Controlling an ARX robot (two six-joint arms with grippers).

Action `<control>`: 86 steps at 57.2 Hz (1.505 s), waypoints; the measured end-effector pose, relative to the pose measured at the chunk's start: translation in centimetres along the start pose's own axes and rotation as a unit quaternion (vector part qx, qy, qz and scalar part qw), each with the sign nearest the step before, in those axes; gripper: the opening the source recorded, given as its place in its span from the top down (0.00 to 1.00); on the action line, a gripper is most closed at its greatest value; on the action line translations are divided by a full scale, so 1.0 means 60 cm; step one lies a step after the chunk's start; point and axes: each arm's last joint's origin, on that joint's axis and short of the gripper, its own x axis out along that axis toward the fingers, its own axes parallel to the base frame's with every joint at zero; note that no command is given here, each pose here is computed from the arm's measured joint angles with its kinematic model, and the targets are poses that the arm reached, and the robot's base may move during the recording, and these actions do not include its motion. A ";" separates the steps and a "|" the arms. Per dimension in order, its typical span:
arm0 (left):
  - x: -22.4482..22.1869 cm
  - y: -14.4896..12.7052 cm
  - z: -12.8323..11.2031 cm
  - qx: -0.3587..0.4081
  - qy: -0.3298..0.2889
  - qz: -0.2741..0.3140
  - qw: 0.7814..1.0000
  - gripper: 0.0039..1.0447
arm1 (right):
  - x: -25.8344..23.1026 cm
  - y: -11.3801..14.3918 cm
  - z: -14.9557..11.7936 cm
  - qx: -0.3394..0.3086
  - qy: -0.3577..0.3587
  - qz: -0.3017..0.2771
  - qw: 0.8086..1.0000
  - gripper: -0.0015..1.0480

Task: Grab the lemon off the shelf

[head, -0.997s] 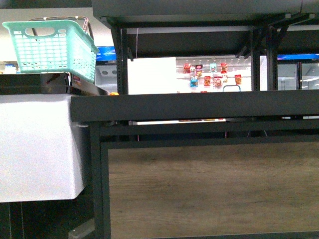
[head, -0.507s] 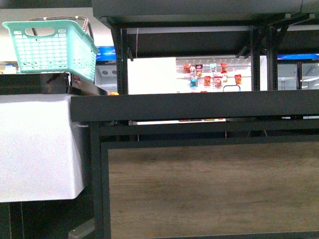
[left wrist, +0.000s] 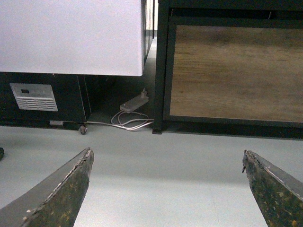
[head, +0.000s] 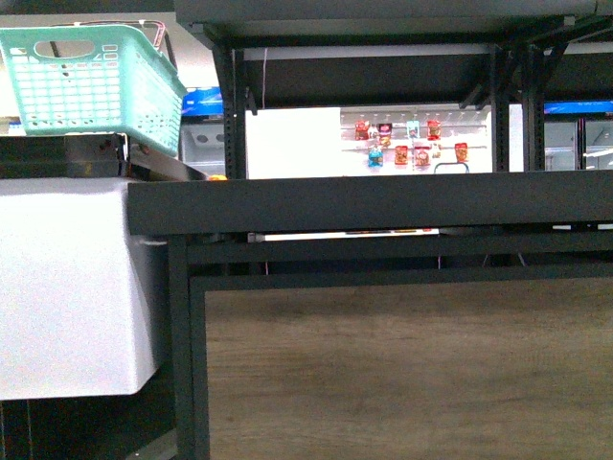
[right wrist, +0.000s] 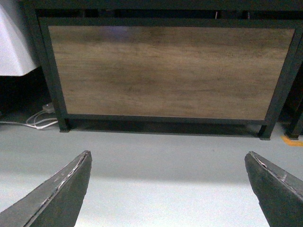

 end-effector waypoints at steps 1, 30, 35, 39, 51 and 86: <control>0.000 0.000 0.000 0.000 0.000 0.000 1.000 0.08 | 0.000 0.000 0.000 0.000 0.000 0.000 1.000 0.07; 0.000 0.000 0.000 0.000 0.000 0.000 1.000 0.08 | 0.000 0.000 0.000 0.000 0.000 0.000 1.000 0.07; 0.000 0.000 0.000 0.000 0.000 0.000 1.000 0.08 | 0.000 0.000 0.000 0.000 0.000 0.000 1.000 0.07; 0.000 0.000 0.000 0.000 0.000 0.000 1.000 0.08 | 0.000 0.000 0.000 0.000 0.000 0.000 1.000 0.07; 0.000 0.000 0.000 0.000 0.000 0.000 1.000 0.08 | 0.000 0.000 0.000 0.000 0.000 0.000 1.000 0.07; 0.000 0.000 0.000 0.000 0.000 0.000 1.000 0.08 | 0.000 0.000 0.000 0.000 0.000 0.000 1.000 0.07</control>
